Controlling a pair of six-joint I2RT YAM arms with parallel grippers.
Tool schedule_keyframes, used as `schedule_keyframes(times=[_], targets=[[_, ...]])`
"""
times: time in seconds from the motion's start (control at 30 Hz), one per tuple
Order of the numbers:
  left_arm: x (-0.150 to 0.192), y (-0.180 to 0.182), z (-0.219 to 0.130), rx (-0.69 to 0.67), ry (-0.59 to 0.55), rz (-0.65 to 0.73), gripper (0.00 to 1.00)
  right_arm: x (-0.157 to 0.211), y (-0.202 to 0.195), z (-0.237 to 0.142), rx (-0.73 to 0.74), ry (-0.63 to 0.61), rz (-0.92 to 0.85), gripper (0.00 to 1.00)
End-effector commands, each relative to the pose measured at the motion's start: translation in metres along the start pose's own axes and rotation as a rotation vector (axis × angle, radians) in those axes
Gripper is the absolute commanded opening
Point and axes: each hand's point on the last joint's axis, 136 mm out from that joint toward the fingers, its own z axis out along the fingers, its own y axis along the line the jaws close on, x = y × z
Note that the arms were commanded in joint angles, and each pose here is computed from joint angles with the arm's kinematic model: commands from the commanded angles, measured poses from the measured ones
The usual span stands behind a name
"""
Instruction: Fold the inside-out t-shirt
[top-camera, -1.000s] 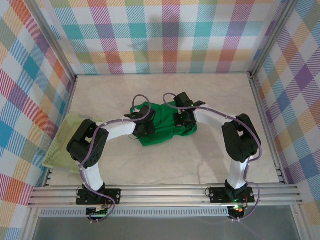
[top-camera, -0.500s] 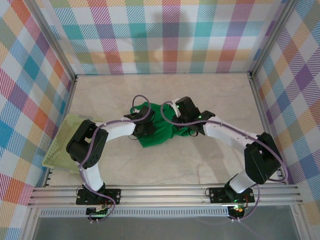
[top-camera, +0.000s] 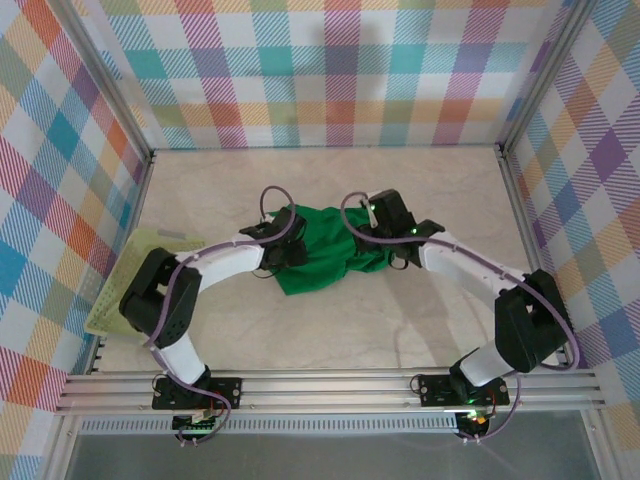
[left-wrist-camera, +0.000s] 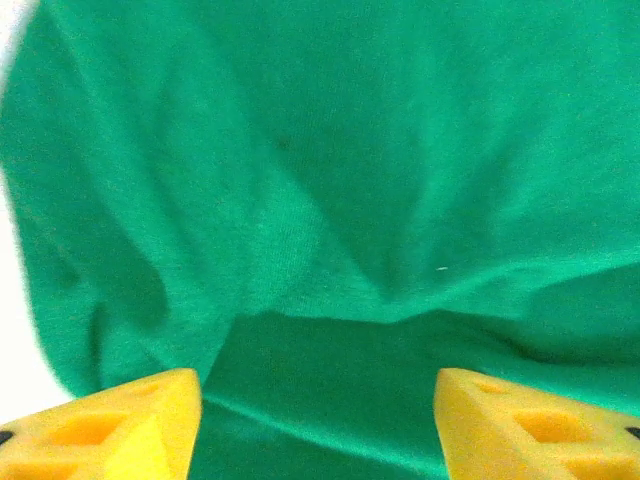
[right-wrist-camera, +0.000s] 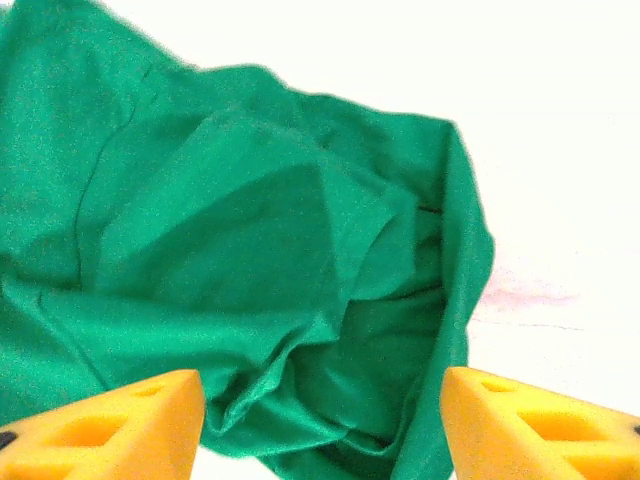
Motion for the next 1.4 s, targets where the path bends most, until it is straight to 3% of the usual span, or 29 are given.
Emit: schedule_keyframes(times=[0.0, 0.13, 0.27, 0.4, 0.53, 0.67, 0.77, 0.87, 1.0, 1.13, 1.27, 1.37], targets=[[-0.048, 0.000, -0.036, 0.014, -0.108, -0.026, 0.68, -0.017, -0.008, 0.015, -0.024, 0.030, 0.185, 0.64], [-0.089, 0.016, -0.028, -0.036, -0.110, -0.095, 0.72, -0.029, -0.013, 0.042, -0.074, 0.072, 0.298, 0.64], [-0.116, 0.033, -0.005, -0.111, -0.091, -0.132, 0.78, -0.038, 0.000, 0.060, -0.138, 0.104, 0.294, 0.71], [-0.120, 0.041, 0.026, -0.103, -0.026, -0.171, 0.88, -0.031, 0.011, 0.076, -0.183, 0.161, 0.311, 0.79], [-0.104, 0.039, 0.052, -0.101, 0.054, -0.167, 0.89, -0.012, 0.023, 0.089, -0.225, 0.220, 0.343, 0.81], [-0.085, 0.037, 0.074, -0.078, 0.120, -0.176, 0.71, 0.002, 0.039, 0.103, -0.265, 0.267, 0.356, 0.72], [-0.085, 0.031, 0.072, -0.039, 0.115, -0.180, 0.47, 0.002, 0.045, 0.107, -0.286, 0.277, 0.359, 0.57], [-0.101, 0.032, 0.048, -0.041, 0.052, -0.169, 0.23, -0.006, 0.049, 0.108, -0.290, 0.267, 0.351, 0.40], [-0.137, 0.038, -0.015, -0.090, -0.096, -0.131, 0.07, -0.024, 0.056, 0.105, -0.304, 0.234, 0.330, 0.20], [-0.167, 0.037, -0.097, -0.079, -0.287, -0.108, 0.00, -0.051, 0.066, 0.099, -0.328, 0.188, 0.314, 0.04], [-0.173, 0.005, -0.174, 0.038, -0.444, -0.045, 0.00, -0.084, 0.071, 0.080, -0.364, 0.110, 0.306, 0.00], [-0.156, -0.037, -0.206, 0.156, -0.488, 0.032, 0.00, -0.096, 0.058, 0.068, -0.337, 0.065, 0.320, 0.00]])
